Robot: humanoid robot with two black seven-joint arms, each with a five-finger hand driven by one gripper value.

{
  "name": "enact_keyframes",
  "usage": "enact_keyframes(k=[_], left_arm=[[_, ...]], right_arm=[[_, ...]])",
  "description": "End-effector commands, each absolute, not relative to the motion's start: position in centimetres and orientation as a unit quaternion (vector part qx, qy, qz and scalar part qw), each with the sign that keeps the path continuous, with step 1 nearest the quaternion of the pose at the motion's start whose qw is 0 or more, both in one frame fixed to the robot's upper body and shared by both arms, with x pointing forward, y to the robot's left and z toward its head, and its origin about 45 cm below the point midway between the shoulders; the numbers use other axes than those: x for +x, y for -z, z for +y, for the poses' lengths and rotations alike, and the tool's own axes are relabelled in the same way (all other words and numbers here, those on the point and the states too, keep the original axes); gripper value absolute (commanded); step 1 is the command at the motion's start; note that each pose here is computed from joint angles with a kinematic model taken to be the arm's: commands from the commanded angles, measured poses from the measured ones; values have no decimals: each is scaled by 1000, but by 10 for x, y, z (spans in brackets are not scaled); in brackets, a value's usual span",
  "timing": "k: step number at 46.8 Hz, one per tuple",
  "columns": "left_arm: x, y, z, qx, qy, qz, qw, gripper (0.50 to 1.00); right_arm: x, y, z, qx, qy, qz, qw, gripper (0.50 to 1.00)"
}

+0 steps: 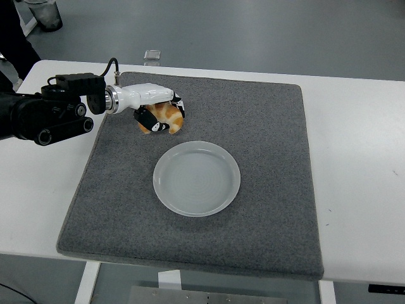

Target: Place the bread on the plate

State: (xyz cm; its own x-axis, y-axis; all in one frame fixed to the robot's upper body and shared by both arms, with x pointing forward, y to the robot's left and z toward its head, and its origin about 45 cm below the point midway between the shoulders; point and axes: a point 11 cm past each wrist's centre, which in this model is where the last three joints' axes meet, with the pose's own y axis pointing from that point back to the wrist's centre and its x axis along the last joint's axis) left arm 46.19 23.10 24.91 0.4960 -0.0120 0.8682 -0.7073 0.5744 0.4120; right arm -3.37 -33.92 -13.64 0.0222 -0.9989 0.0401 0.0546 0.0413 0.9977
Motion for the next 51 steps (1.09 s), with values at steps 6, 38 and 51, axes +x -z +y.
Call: enact_keyframes(k=[6, 38, 51], left_arm=[[474, -304, 228, 384, -238, -482, 750, 500], [445, -425, 159, 275, -174, -558, 763, 500], [417, -386, 138, 258, -79, -574, 773, 500]], right_arm=[[-34, 136, -339, 481, 498, -491, 529, 952], [-34, 136, -339, 481, 498, -491, 529, 952], [-34, 136, -339, 481, 498, -491, 529, 952]])
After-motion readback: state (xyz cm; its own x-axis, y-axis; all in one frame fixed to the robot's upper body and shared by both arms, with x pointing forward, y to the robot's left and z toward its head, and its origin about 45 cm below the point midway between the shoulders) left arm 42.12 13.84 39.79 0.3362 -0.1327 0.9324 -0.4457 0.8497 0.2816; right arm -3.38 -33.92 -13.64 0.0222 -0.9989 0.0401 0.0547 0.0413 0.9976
